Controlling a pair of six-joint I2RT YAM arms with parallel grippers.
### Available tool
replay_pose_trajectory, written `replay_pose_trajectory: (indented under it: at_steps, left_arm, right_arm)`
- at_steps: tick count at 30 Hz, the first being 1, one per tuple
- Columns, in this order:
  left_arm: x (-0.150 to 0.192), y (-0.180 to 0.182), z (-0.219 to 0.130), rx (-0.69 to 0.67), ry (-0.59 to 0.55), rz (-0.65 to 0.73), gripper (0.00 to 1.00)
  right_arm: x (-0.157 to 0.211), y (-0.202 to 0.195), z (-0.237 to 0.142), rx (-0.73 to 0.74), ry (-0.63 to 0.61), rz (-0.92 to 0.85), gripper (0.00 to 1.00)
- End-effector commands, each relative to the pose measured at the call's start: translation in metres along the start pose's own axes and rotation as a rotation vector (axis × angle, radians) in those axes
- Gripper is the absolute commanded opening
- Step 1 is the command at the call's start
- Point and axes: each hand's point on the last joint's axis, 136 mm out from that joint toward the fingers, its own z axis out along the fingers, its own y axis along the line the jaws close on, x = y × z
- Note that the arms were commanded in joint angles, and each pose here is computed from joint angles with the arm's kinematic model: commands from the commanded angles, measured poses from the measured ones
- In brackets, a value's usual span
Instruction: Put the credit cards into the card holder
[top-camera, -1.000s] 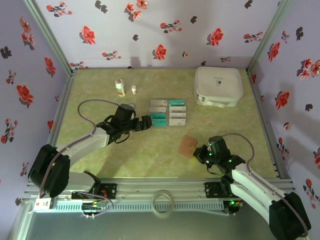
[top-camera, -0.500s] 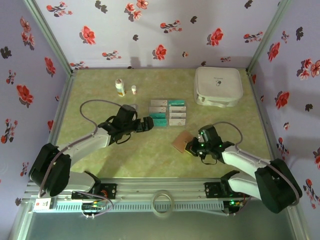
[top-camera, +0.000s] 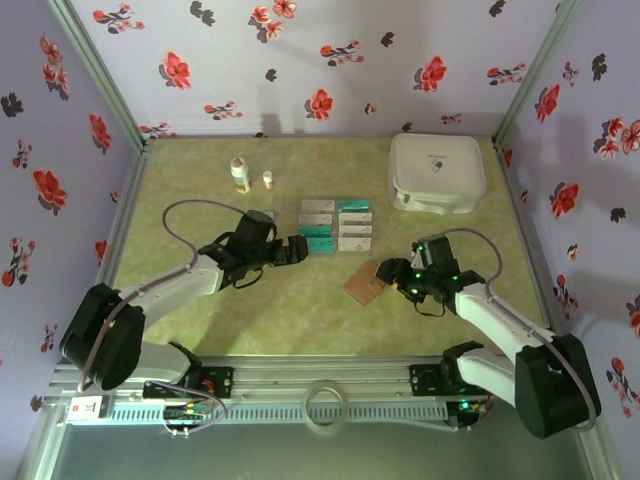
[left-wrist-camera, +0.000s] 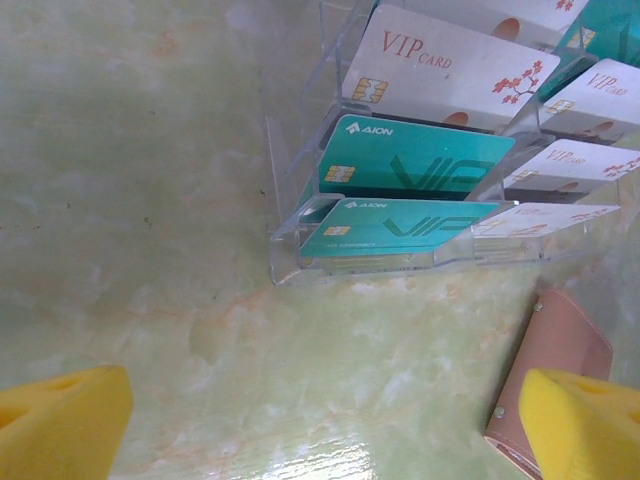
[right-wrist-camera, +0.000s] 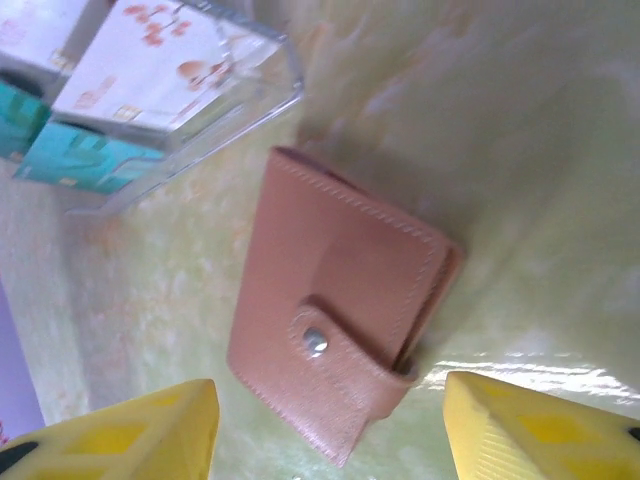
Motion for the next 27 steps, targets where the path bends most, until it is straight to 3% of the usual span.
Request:
replay_pose_trajectory:
  at_steps: [1,8,15,20,27]
  left_arm:
    - [-0.002,-0.008,0.001,0.017,0.008,0.027,1.0]
    - [0.002,-0.005,0.0,0.015,0.009,0.028,1.0]
    - [0.004,-0.003,0.0,0.013,0.014,0.039,1.0]
    - [0.006,-0.002,0.001,0.008,0.019,0.04,1.0]
    - [0.011,0.001,0.001,0.013,0.024,0.029,1.0]
  right_arm:
    - [-0.013,-0.001,0.004,0.03,-0.008,-0.009,0.61]
    - [-0.025,0.008,0.027,-0.001,0.022,0.012,0.54]
    - [-0.019,0.018,0.047,-0.024,0.097,-0.041,0.3]
    - [-0.004,0.032,0.063,-0.01,0.165,-0.123,0.19]
    - [0.024,0.066,0.085,-0.058,0.202,-0.159,0.17]
